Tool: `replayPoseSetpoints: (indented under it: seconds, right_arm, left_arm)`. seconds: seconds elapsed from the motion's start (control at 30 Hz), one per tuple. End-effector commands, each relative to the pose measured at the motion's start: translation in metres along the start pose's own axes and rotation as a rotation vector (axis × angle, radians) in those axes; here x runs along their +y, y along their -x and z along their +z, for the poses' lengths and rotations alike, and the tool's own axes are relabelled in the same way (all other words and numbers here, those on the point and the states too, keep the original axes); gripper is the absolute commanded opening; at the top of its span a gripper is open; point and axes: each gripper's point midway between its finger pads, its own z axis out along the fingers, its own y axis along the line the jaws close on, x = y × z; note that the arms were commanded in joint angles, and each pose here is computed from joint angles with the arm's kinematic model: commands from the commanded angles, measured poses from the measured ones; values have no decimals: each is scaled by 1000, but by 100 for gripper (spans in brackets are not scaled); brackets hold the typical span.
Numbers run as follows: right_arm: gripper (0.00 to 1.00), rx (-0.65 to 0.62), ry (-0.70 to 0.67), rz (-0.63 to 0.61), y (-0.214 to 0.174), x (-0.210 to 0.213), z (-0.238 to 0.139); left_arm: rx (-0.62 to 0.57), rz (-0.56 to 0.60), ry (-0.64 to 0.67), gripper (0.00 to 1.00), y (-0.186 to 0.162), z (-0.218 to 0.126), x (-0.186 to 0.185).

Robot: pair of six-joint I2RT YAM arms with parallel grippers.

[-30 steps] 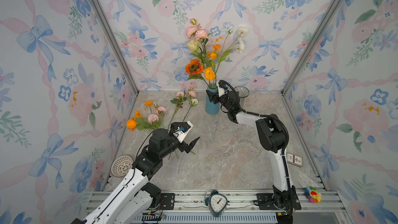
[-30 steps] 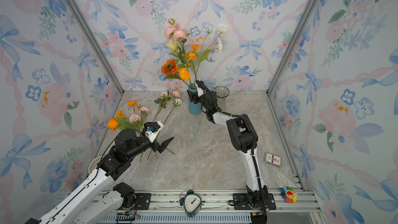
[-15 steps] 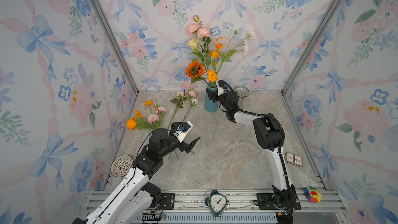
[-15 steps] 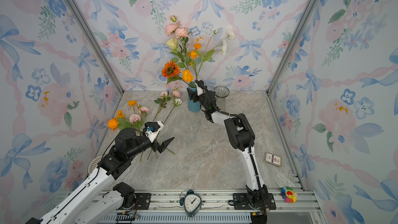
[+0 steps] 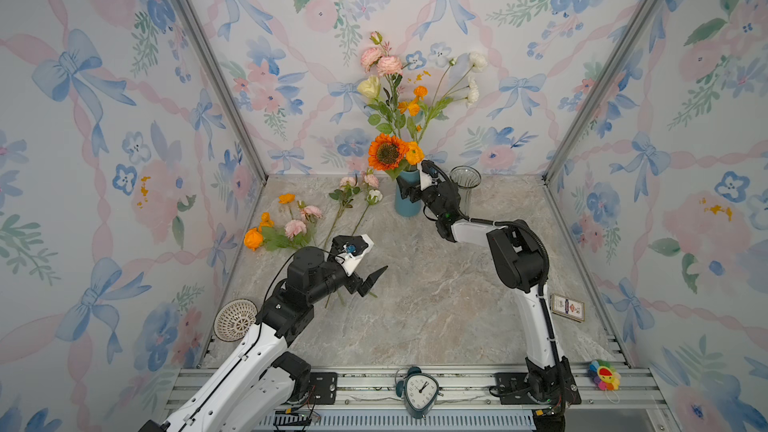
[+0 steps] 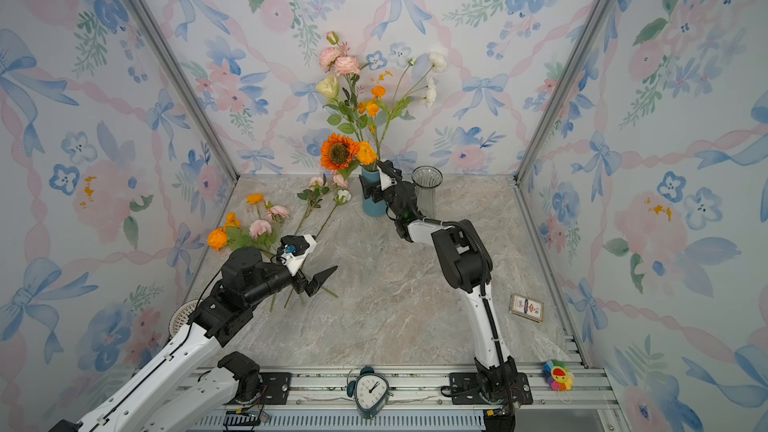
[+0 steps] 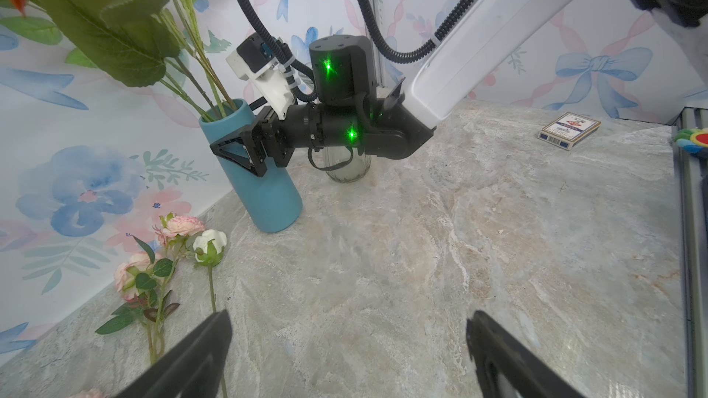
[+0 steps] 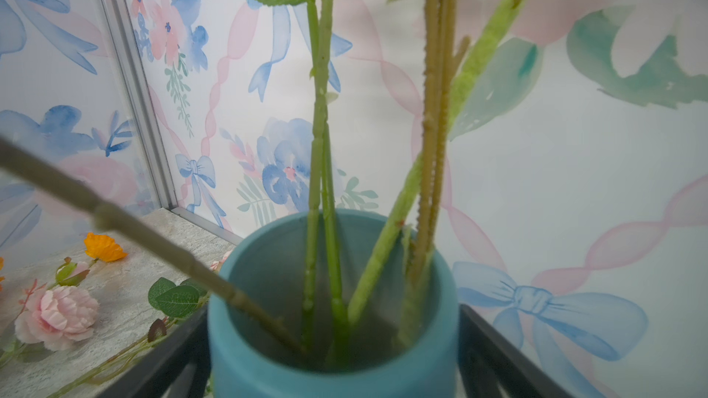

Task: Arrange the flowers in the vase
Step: 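Slide the teal vase farther from the robot with the right gripper while the left withdraws, then open the right gripper and move it to the ribbed glass vase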

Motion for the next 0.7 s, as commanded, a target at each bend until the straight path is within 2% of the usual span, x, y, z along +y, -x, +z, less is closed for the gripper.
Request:
replayPoseSetpoints:
  seconds: [0.0,0.3,0.47,0.67]
  right_arm:
    - [99,-101,-11,-12,48,4,-9]
    - [97,-45,16,-11,48,26,-47]
    - [97,-3,14,15,45,32,-85]
    - [97,113,33,20,46,41,-137]
  left_arm:
    - [-8,0,-10,98,-1,0,-1]
    - [-9,-8,-10,98,0,0,-1]
    - [-8,-7,10,98,0,-1,2]
    - [-15,-8,14,98,2,-2,3]
